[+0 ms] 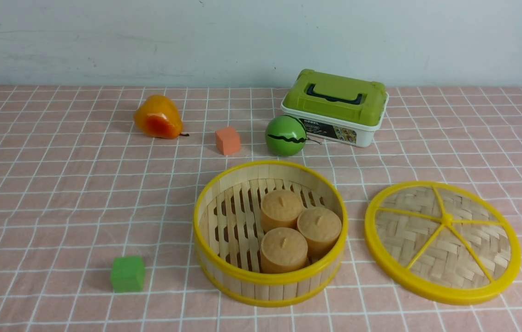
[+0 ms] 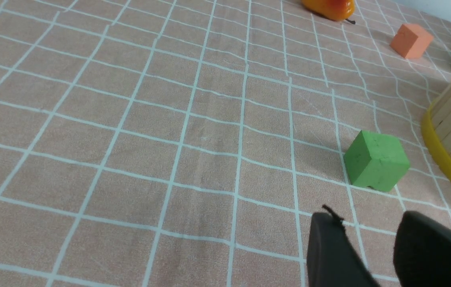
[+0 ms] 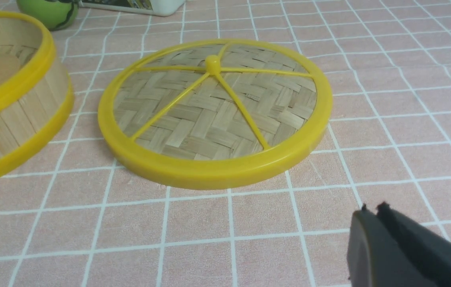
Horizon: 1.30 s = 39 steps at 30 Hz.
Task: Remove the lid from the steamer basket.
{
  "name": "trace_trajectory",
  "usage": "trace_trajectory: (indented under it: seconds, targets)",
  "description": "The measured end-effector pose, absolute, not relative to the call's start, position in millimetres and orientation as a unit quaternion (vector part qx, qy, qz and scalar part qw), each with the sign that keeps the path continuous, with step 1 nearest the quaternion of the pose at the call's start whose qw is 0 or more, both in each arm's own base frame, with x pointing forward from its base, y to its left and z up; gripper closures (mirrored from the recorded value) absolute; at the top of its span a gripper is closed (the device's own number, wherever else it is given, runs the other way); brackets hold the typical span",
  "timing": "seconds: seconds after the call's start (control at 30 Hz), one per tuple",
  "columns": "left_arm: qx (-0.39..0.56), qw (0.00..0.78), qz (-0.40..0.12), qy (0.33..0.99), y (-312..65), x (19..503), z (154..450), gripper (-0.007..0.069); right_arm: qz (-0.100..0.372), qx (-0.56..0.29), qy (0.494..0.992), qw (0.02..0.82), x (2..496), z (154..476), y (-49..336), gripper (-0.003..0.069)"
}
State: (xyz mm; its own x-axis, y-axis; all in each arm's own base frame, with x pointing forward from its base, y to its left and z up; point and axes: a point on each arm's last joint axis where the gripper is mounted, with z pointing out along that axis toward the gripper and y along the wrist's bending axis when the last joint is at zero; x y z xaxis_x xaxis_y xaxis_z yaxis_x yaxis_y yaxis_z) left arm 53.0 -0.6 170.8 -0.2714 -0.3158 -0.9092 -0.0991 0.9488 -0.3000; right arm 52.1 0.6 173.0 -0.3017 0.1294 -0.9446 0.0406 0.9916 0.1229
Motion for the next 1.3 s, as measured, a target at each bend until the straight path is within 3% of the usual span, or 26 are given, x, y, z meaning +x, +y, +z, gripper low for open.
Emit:
trace_trajectory:
  seconds: [1.3]
  targets:
    - [-0.131,0.589,-0.092,0.792,-0.5,53.0,170.8,0.0386,0.038,0.053,0.806,0.589,52.1,173.0,0.6,0.0622]
